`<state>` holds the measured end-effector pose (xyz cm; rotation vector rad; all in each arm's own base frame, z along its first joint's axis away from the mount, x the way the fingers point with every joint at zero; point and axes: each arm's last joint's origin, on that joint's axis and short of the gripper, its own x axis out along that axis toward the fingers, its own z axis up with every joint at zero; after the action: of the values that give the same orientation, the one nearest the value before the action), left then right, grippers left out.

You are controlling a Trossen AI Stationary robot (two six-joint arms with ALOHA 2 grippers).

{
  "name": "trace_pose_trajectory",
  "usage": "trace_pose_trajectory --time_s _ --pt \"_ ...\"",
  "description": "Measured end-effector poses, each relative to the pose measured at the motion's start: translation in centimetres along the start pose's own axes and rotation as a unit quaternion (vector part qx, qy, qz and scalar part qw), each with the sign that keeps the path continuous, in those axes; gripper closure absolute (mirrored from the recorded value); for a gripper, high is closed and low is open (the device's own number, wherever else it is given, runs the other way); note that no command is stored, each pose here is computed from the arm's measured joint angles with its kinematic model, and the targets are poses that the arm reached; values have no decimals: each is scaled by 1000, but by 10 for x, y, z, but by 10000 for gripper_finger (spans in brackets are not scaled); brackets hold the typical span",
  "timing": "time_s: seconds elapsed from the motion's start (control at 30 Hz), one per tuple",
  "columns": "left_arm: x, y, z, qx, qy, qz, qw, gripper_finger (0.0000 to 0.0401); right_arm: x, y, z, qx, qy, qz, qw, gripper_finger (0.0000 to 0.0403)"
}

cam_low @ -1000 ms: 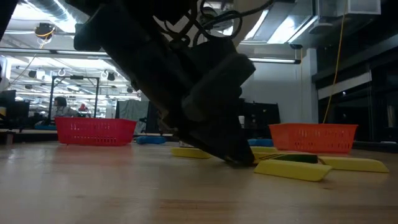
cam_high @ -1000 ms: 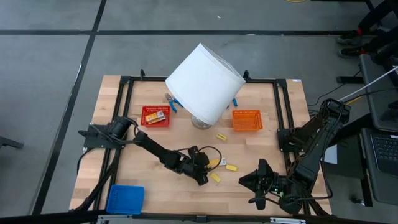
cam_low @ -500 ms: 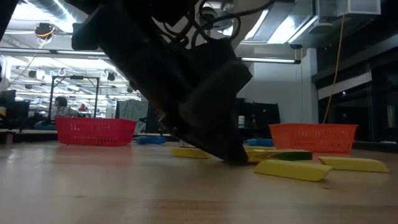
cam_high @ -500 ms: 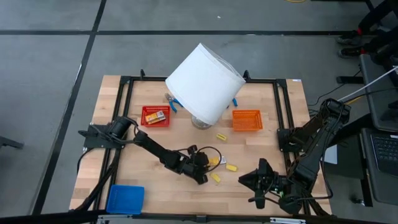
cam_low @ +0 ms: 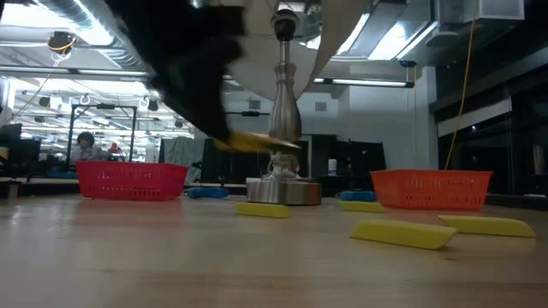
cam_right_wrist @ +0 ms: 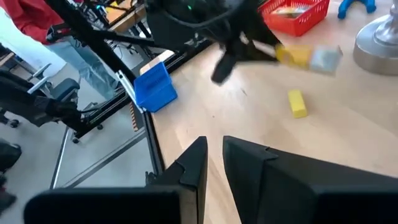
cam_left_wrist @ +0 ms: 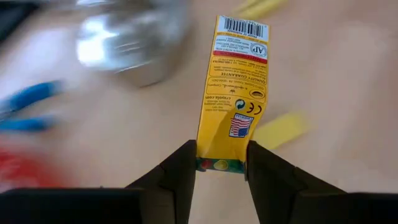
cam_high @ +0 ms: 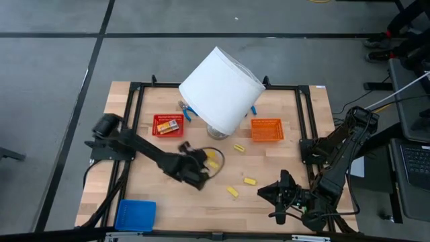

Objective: Pick & Place School Supplies
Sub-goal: Put the yellow crayon box into the red bin, then put the yellow eraser into the blue bin

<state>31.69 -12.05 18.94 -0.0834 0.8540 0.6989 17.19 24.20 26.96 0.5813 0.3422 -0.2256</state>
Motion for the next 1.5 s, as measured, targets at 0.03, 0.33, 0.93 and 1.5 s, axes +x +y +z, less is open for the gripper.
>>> trace_pose_trajectory --time_s 0.03,0.33,0.93,1.5 --pt "-9 10 1 -6 5 17 1000 276 0 0 0 -2 -1 -1 1000 348" --pt "-55 108 -16 -109 83 202 970 276 1 -2 4 -17 -49 -19 998 348" --pt "-7 186 -50 -135 119 119 976 192 4 -2 6 -9 -64 -25 998 348" --pt "-78 131 -34 13 -64 -304 950 166 12 -6 12 -31 -79 -46 995 348"
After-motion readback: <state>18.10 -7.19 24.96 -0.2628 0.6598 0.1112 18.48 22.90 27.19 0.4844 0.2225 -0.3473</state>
